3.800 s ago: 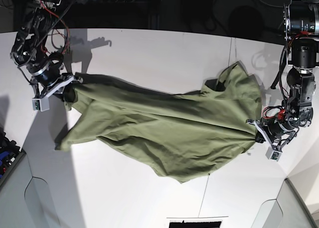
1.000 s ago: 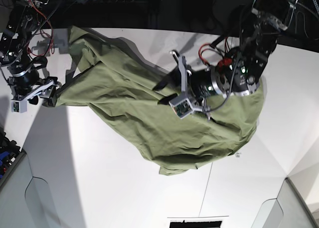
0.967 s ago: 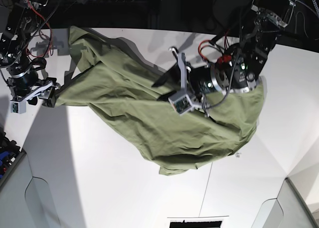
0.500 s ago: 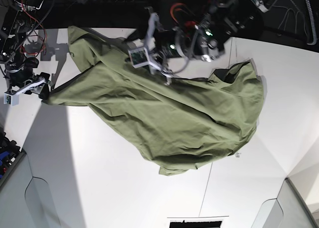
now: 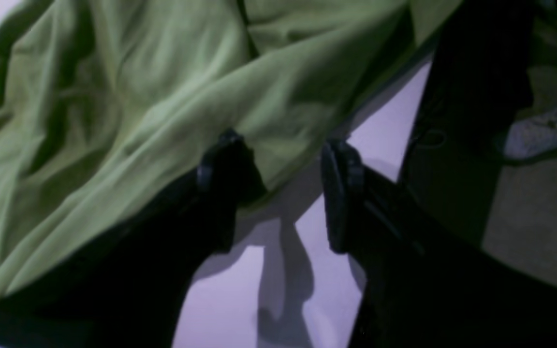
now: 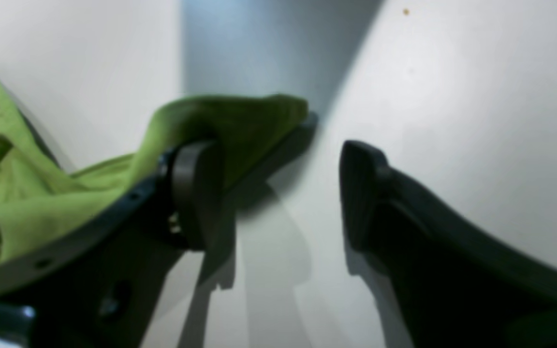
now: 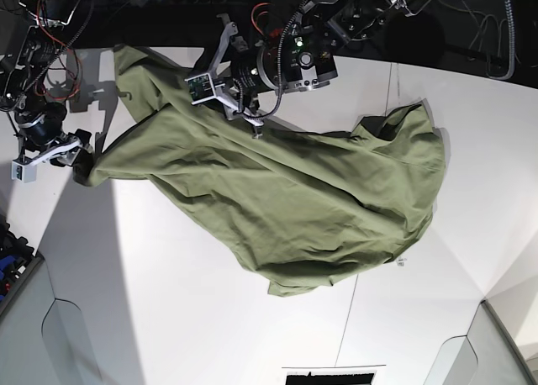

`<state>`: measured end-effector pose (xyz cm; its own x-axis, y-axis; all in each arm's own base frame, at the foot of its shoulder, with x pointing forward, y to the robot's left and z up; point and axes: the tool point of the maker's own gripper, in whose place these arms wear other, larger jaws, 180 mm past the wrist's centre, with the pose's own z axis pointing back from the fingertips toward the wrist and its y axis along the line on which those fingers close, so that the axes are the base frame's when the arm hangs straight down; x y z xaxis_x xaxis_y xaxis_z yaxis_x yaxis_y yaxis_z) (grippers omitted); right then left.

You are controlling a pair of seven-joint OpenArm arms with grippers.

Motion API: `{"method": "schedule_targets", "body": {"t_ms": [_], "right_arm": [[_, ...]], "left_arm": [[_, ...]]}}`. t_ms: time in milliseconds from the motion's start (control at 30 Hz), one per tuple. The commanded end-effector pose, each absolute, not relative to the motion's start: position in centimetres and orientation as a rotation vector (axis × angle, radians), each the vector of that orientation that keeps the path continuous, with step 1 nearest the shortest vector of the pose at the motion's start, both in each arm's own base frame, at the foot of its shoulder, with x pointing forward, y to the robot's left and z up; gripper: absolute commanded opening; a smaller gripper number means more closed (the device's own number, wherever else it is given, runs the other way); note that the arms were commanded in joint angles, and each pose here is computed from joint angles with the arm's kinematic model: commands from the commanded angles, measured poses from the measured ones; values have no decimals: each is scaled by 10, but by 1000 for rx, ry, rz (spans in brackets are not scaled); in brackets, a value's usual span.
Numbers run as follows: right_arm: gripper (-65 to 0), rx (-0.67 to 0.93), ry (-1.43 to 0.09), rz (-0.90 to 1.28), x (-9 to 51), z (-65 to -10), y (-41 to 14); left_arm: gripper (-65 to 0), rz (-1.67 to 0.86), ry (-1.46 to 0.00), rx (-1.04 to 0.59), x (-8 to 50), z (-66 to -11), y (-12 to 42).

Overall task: Layout the t-shirt on the table in an organized manner, then fold the t-shirt properly
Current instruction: 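Drag the collar edge away from the right gripper with the left gripper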

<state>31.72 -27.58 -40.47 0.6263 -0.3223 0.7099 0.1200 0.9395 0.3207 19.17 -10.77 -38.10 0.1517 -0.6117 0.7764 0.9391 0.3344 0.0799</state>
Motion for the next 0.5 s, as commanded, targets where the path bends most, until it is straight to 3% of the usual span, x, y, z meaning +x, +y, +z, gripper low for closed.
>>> {"method": "schedule_targets", "body": {"t_ms": [0,467], "right_arm": [[-272,269,-926,-242,329,-386,-279],[-275,314,-986,-218,351,-366,-270]], "left_arm": [[-349,-1168,-869,-508,197,-370,-116],[-350,-1161,-863,-519,196,-375,-117]]}}
